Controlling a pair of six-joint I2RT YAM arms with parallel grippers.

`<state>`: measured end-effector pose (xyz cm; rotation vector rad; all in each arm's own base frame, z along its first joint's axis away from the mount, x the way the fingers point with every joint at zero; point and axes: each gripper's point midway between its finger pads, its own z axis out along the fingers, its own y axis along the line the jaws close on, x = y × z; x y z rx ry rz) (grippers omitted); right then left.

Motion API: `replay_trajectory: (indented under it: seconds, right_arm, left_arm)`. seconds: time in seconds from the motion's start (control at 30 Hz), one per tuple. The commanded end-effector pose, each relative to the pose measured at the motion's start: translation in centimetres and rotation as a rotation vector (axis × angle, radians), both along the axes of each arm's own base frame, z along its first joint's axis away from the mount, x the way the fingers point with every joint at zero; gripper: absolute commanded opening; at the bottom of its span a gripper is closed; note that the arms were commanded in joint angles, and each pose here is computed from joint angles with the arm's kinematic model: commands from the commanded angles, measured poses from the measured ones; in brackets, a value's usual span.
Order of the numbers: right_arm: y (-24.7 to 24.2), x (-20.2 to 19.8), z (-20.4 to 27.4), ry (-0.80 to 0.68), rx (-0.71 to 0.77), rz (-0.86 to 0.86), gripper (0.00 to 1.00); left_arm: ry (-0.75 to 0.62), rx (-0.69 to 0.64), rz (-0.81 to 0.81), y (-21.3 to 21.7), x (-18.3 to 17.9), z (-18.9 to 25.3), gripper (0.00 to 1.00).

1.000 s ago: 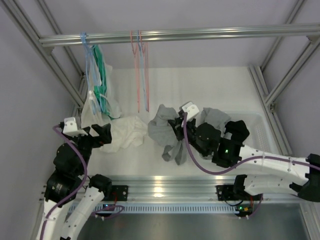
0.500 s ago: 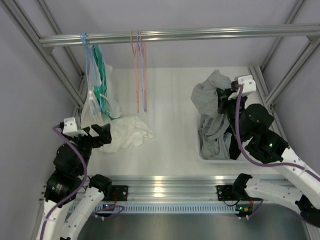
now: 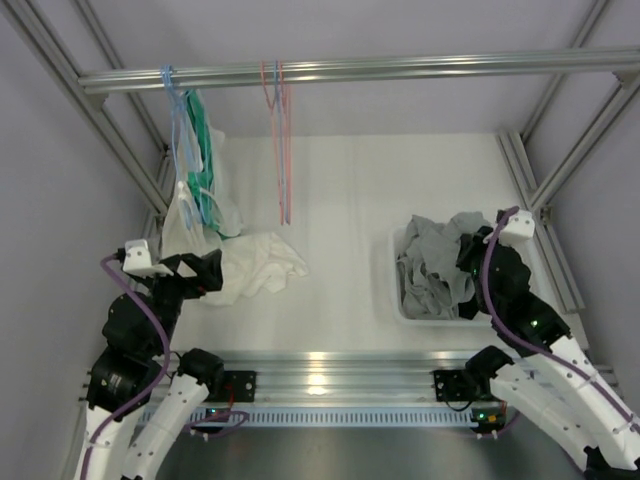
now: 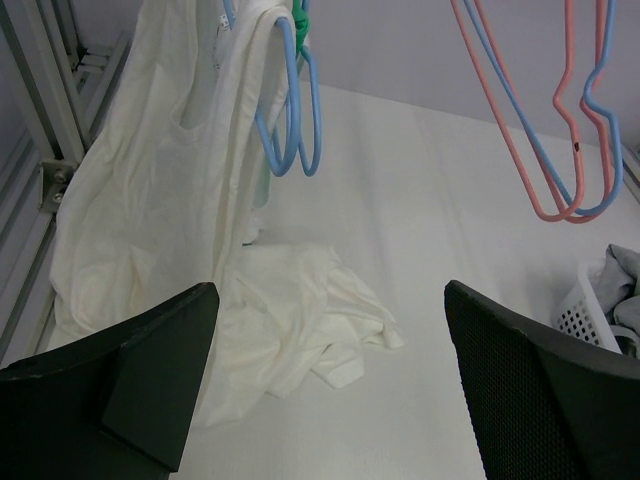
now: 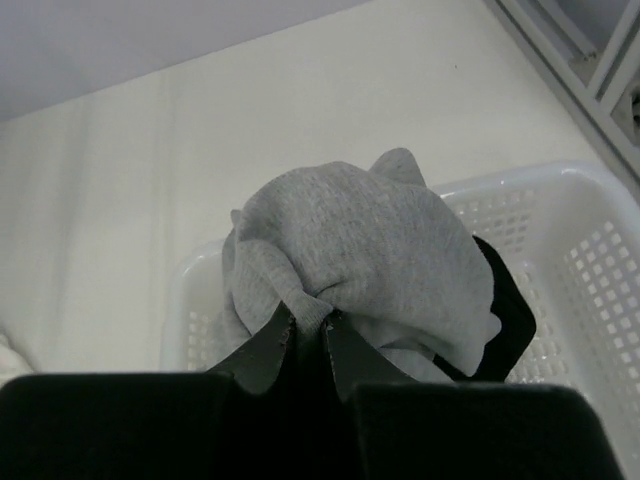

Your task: Remove the tank top from the hanger

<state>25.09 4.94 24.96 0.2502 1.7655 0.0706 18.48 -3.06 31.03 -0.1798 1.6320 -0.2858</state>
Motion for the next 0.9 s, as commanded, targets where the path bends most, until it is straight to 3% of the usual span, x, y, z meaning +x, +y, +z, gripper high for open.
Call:
replay_trajectory:
  seconds: [0.0, 0.33, 0.63, 0.73, 0.77, 0.8, 0.87]
  right_arm:
    - [0.4, 0.2, -1.6, 0.019, 0.182, -0.044, 0.00]
    - [-1.2, -0.4, -10.6, 0.239, 0.334, -0.278, 0.00]
    - [-3.5, -1.6, -15.6, 0.356, 0.309, -0.432, 0.00]
    - [-3.4, -1.5, -14.4, 0.333, 0.323, -0.413, 0.19]
    - [-3.2, -1.2, -12.9, 0.293, 0.341, -0.395, 0.46]
    - [-3.3, -1.3, -12.2, 0.283, 0.330, -0.378, 0.54]
    - [-3.2, -1.0, -9.4, 0.213, 0.354, -0.353, 0.57]
  left_arm:
    - [-0.038, -0.022, -0.016, -0.3, -0.1, 1.0, 0.99]
    - [-0.045, -0.025, -0.011, -0.2, -0.2, 1.0, 0.99]
    - [-0.065, -0.031, -0.010, 0.0, -0.6, 1.3, 0.99]
    - [-0.062, -0.032, -0.019, -0.2, -0.6, 1.2, 0.99]
    - [-0.062, -0.032, -0.019, -0.2, -0.6, 1.3, 0.99]
    - [-0.062, -0.032, -0.019, -0.2, -0.6, 1.3, 0.99]
    - [-0.061, -0.031, -0.017, -0.1, -0.6, 1.2, 0.99]
